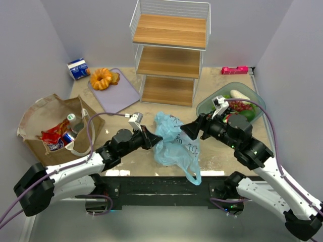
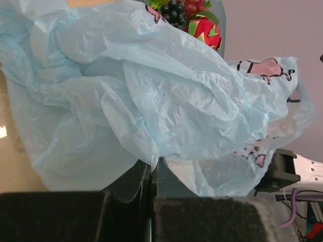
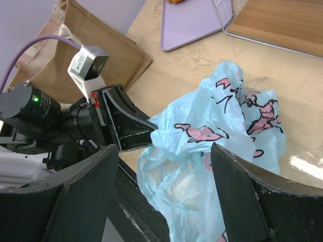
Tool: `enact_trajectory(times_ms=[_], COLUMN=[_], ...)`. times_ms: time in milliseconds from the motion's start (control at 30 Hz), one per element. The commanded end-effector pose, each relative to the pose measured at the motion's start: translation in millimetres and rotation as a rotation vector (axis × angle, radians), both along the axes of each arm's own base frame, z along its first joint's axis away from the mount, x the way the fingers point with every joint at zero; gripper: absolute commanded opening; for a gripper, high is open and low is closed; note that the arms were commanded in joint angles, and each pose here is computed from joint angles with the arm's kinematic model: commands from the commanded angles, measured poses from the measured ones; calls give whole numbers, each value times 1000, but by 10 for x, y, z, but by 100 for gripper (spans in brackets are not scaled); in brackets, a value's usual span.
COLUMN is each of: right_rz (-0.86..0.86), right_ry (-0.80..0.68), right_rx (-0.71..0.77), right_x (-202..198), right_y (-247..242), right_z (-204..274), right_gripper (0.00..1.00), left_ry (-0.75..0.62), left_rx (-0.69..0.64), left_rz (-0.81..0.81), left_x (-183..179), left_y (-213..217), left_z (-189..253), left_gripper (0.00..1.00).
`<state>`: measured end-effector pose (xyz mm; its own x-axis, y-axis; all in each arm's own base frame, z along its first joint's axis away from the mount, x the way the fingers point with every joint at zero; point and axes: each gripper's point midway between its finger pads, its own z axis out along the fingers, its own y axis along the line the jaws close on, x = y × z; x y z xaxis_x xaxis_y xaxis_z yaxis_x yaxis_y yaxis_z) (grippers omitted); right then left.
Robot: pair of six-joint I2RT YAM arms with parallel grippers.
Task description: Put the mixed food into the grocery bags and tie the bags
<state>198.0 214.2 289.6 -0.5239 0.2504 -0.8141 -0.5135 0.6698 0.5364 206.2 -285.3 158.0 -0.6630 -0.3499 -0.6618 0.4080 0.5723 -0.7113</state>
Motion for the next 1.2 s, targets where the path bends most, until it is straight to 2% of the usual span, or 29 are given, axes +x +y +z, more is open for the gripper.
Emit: enact_trajectory(times_ms=[0,233,367,467,633,833,1000,1100,1167], right_rz=[12,45,95,113,143,124,165,204,236], right_ry=[-42,-85,-41,51,124,113,19,-21,-31], right_rx=[6,-19,11,21,46,79,115,136,145], right_x=[25,-2,-39,-30,-38,101,216,228,180], right_y=[53,66,192,313,435,529,676,760,782], right_z=[67,115,-15,-367,-728,-923,-871,-809,-727], right_gripper=[77,81,74,67,64,64,63,54,36], left_ry=[-10,32,24,30,39,39,52,50,36], left_rx=[-72,-109,-181,-246,-314,-348,-375,-372,-356], left_rz=[29,8,2,-5,-11,-31,-43,-42,-34], left_x=[102,131,142,126,88,24,-30,-34,-11], left_y=[-3,-31,-55,-81,-74,-58,-45,-36,-17], left_z=[124,29,157,283,379,446,453,442,426], left_gripper=[0,0,0,0,0,0,0,0,0])
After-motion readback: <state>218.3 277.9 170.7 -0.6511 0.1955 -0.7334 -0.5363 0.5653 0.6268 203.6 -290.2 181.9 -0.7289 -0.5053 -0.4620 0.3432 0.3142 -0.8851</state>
